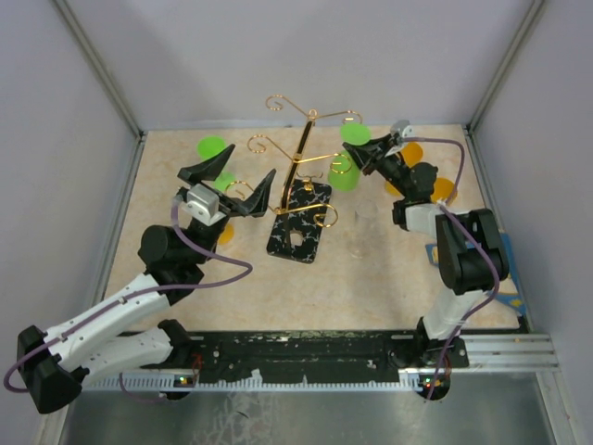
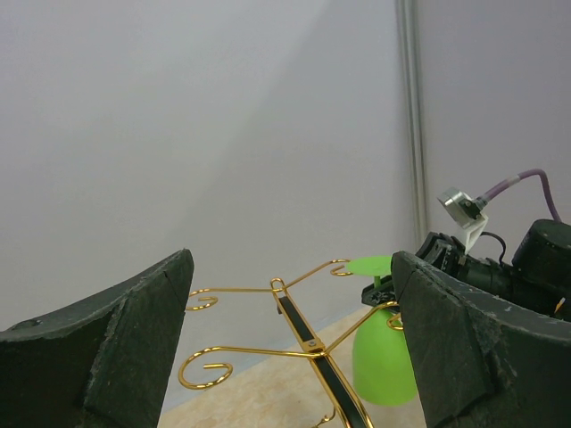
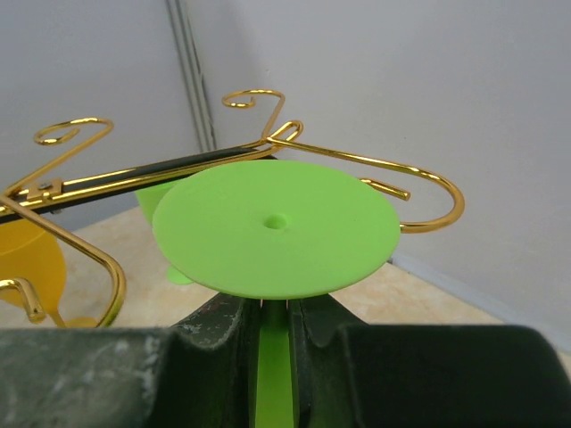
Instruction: Place the wine glass upside down on the wine glass rack
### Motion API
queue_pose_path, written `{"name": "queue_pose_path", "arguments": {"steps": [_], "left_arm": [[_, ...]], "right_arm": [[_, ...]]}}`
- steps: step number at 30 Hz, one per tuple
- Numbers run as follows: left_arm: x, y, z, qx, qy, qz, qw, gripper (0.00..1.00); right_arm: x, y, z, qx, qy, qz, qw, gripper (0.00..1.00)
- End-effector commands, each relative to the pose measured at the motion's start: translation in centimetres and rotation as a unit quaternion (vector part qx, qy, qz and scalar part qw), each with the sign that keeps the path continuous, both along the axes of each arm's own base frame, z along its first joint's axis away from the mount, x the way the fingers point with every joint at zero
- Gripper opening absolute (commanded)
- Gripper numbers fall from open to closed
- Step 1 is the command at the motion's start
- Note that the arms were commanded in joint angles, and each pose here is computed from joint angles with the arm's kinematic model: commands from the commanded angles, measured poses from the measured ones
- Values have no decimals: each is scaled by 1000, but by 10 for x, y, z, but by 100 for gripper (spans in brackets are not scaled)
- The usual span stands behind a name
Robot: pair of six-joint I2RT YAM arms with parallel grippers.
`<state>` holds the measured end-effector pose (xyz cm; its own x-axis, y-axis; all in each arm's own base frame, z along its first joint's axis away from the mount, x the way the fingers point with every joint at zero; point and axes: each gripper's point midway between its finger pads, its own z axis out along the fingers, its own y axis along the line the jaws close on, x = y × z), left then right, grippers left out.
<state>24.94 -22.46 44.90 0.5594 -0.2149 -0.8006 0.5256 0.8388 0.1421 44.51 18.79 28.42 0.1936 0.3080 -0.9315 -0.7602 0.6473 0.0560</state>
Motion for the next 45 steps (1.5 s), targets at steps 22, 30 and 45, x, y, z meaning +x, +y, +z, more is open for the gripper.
{"name": "queue_pose_path", "arguments": {"steps": [22,30,45], "left_arm": [[2,1,11,-9,-13,7,1000,97],[6,-1,8,-4,-14,11,1000,97],[7,1,7,-1,-15,19,1000,98]], "right_arm": [[26,7,4,-64,-46,49,996,0],[35,8,2,-65,-53,50,995,0],[45,16,6,-56,-72,77,993,0]]}}
